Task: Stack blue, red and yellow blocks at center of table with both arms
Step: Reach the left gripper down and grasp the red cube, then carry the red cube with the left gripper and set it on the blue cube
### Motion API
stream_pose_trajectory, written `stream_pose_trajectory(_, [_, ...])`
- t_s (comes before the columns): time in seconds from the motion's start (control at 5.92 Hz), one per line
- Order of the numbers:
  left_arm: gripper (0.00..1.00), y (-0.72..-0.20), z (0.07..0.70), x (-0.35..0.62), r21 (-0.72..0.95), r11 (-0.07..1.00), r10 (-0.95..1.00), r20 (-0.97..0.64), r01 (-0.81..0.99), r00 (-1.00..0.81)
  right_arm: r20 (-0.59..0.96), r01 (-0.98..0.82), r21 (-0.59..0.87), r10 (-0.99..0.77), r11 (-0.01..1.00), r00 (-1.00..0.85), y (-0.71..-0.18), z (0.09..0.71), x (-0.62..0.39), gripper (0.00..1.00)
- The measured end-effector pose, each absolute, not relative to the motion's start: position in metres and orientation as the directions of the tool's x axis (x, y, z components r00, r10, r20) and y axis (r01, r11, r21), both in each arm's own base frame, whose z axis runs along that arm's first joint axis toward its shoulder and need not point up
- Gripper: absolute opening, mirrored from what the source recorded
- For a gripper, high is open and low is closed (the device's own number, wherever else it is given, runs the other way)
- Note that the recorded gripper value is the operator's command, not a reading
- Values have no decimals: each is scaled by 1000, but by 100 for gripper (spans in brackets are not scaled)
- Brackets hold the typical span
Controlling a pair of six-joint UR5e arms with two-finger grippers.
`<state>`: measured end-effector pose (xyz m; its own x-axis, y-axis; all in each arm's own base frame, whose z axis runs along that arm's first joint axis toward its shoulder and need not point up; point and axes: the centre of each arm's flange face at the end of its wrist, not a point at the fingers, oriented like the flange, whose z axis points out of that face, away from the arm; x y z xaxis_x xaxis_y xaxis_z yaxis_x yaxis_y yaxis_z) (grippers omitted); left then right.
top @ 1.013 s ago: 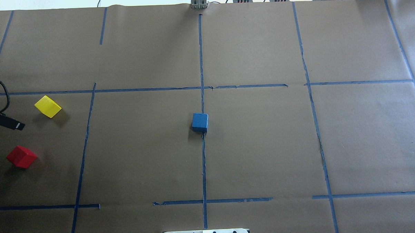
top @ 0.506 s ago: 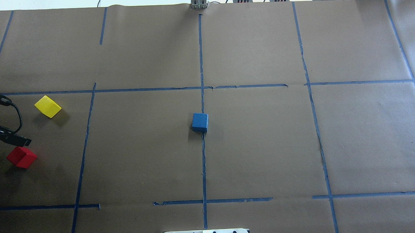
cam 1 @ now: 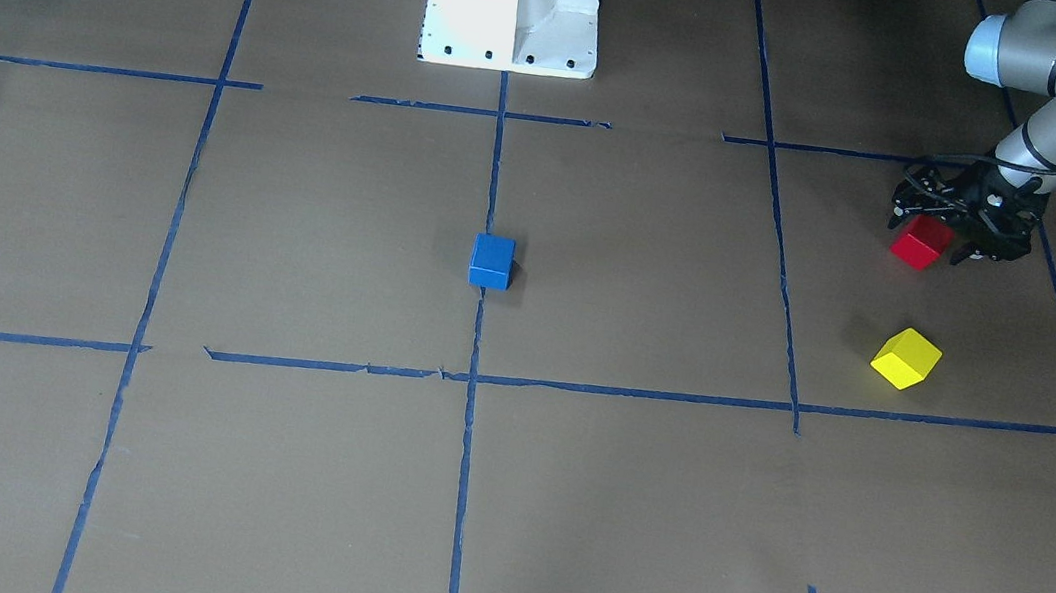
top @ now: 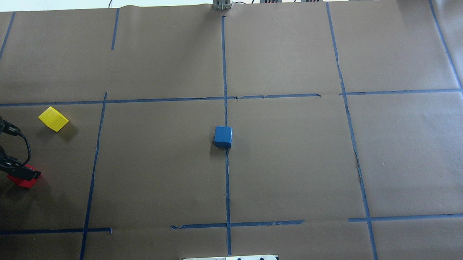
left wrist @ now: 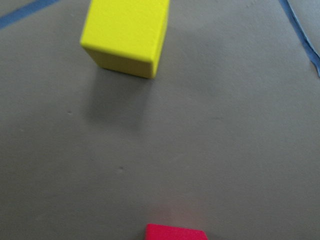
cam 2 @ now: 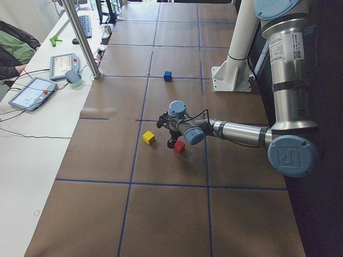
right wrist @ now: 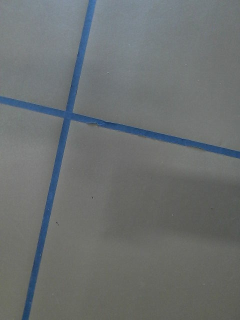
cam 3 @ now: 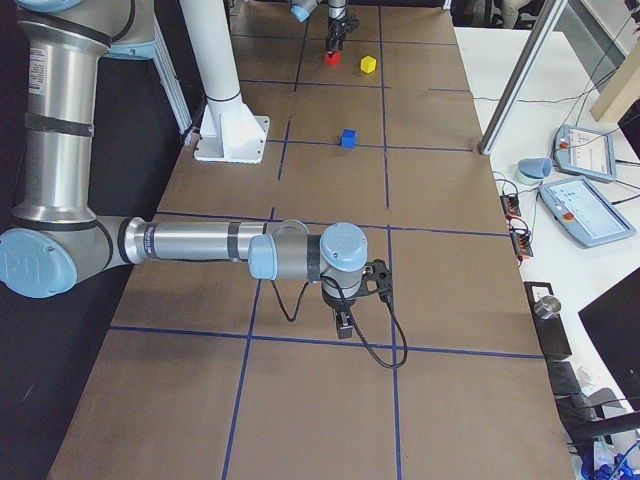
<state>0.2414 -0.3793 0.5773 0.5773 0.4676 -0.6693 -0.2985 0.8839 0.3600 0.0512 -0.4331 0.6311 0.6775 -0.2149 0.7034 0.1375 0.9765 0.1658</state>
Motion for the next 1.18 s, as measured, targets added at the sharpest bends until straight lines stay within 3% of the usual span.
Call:
stream_pose_trajectory(0.17, [82,-374,583,249,351,881,473,-669,-317,574,704,138,165,-214,977,677,-433,632,51,100])
stream_pose_trajectory(0.34, [50,-372,587,253,344,879,476,-667,-329,573,704,138,164,-213,977,677,-433,632,51,100])
stream_pose_trajectory(0.68, [11,-370,593,255,334,880,474,-665,-338,577,704,138,164,-213,977,677,-433,632,51,100])
stream_pose_trajectory(1.18, [8,-375,551,258,372,879,477,-682,-298,555,704,138,164,-214,977,677,-433,632,51,100])
